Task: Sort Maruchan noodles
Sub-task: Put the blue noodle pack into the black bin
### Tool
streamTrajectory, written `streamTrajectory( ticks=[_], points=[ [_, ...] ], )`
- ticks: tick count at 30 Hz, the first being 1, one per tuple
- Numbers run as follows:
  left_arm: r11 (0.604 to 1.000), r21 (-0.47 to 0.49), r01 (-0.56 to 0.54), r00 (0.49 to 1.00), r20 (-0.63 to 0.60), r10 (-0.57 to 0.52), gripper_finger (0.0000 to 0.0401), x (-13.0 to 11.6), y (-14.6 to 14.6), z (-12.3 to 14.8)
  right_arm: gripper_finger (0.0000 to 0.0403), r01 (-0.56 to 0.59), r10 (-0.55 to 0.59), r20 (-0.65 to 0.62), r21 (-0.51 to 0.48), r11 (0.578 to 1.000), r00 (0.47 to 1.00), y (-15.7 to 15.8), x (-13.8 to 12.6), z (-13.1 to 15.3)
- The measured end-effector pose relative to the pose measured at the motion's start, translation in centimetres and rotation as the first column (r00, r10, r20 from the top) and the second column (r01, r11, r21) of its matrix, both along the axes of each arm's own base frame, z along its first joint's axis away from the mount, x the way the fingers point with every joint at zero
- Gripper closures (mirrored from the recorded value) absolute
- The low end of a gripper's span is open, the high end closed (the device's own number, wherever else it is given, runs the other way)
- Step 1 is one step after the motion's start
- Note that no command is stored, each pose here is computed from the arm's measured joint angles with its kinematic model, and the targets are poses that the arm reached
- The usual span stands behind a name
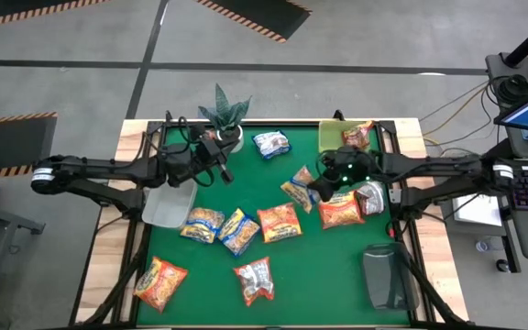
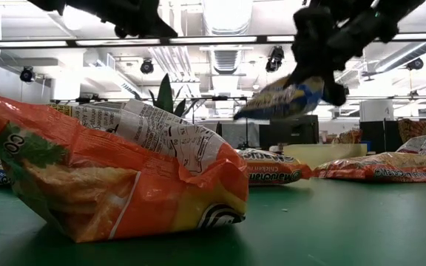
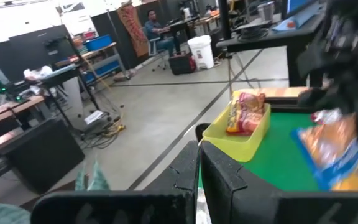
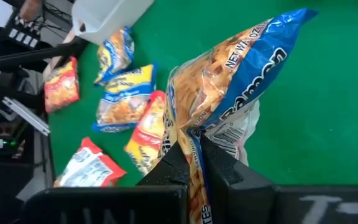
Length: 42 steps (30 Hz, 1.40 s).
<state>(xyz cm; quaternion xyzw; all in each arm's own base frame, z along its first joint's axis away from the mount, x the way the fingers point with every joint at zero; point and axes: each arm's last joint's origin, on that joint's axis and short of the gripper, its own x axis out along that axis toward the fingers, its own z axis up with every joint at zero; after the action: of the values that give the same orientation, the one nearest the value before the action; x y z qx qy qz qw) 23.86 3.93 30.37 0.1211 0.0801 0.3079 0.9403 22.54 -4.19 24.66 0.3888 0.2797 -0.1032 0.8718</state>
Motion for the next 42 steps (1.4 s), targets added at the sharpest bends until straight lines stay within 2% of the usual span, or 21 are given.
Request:
streamTrajectory(
  ticks=[7, 12, 15, 17, 19, 20, 22, 24, 26, 28, 33, 39, 42],
  points=[
    [0.999, 0.033, -0.017, 1.000, 0.003, 0.017, 0.0401, -0.1, 0.1, 0.2, 0.0394, -0.042, 0.034, -0.099, -0.083, 0.996, 0.995, 2.0, -1.2, 6.4],
    [0.999, 0.043, -0.016, 1.000, 0.005, 0.016, 0.0401, 0.0, 0.1, 0.3, 0.0394, -0.212, 0.174, -0.242, -0.141, 0.967, 0.955, 4.4, -2.2, 9.6],
    [0.999, 0.043, -0.016, 1.000, 0.006, 0.016, 0.0401, 0.0, 0.1, 0.3, 0.0394, -0.369, 0.314, -0.317, -0.130, 0.920, 0.895, 6.1, -3.0, 10.5],
    [0.999, 0.043, -0.016, 1.000, 0.006, 0.016, 0.0401, 0.0, 0.1, 0.3, 0.0394, -0.483, 0.415, -0.373, -0.107, 0.869, 0.830, 7.5, -3.9, 10.5],
    [0.999, 0.042, -0.016, 1.000, 0.007, 0.016, 0.0401, 0.0, 0.1, 0.3, 0.0394, -0.609, 0.534, -0.412, -0.067, 0.791, 0.739, 9.2, -4.9, 10.3],
    [0.999, 0.041, -0.017, 1.000, 0.008, 0.016, 0.0401, 0.0, 0.1, 0.3, 0.0394, -0.669, 0.593, -0.420, -0.048, 0.741, 0.687, 10.0, -5.3, 10.2],
    [0.999, 0.039, -0.017, 1.000, 0.009, 0.016, 0.0401, 0.0, 0.1, 0.3, 0.0394, -0.791, 0.705, -0.435, -0.029, 0.611, 0.560, 11.7, -6.5, 9.9],
    [0.999, 0.035, -0.017, 1.000, 0.011, 0.017, 0.0401, 0.0, 0.1, 0.2, 0.0394, -0.862, 0.764, -0.452, -0.021, 0.507, 0.460, 13.2, -7.5, 9.6],
    [0.999, 0.033, -0.017, 1.000, 0.013, 0.017, 0.0401, 0.0, 0.1, 0.2, 0.0394, -0.887, 0.781, -0.466, -0.018, 0.461, 0.415, 14.6, -8.1, 9.4],
    [0.999, 0.032, -0.017, 1.000, 0.011, 0.017, 0.0401, 0.0, 0.1, 0.2, 0.0394, -0.883, 0.759, -0.503, -0.020, 0.468, 0.414, 15.6, -8.6, 9.1],
    [0.999, 0.029, -0.017, 1.000, 0.004, 0.017, 0.0401, 0.0, 0.1, 0.1, 0.0394, -0.860, 0.661, -0.596, -0.103, 0.500, 0.456, 17.8, -9.4, 7.7],
    [1.000, 0.026, -0.017, 1.000, 0.001, 0.017, 0.0401, 0.0, 0.1, 0.1, 0.0394, -0.885, 0.628, -0.700, -0.014, 0.465, 0.341, 20.1, -10.6, 5.5],
    [1.000, 0.023, -0.017, 1.000, 0.003, 0.017, 0.0401, 0.0, 0.1, 0.1, 0.0394, -0.887, 0.606, -0.732, 0.003, 0.461, 0.312, 20.9, -11.0, 4.8]
  ],
)
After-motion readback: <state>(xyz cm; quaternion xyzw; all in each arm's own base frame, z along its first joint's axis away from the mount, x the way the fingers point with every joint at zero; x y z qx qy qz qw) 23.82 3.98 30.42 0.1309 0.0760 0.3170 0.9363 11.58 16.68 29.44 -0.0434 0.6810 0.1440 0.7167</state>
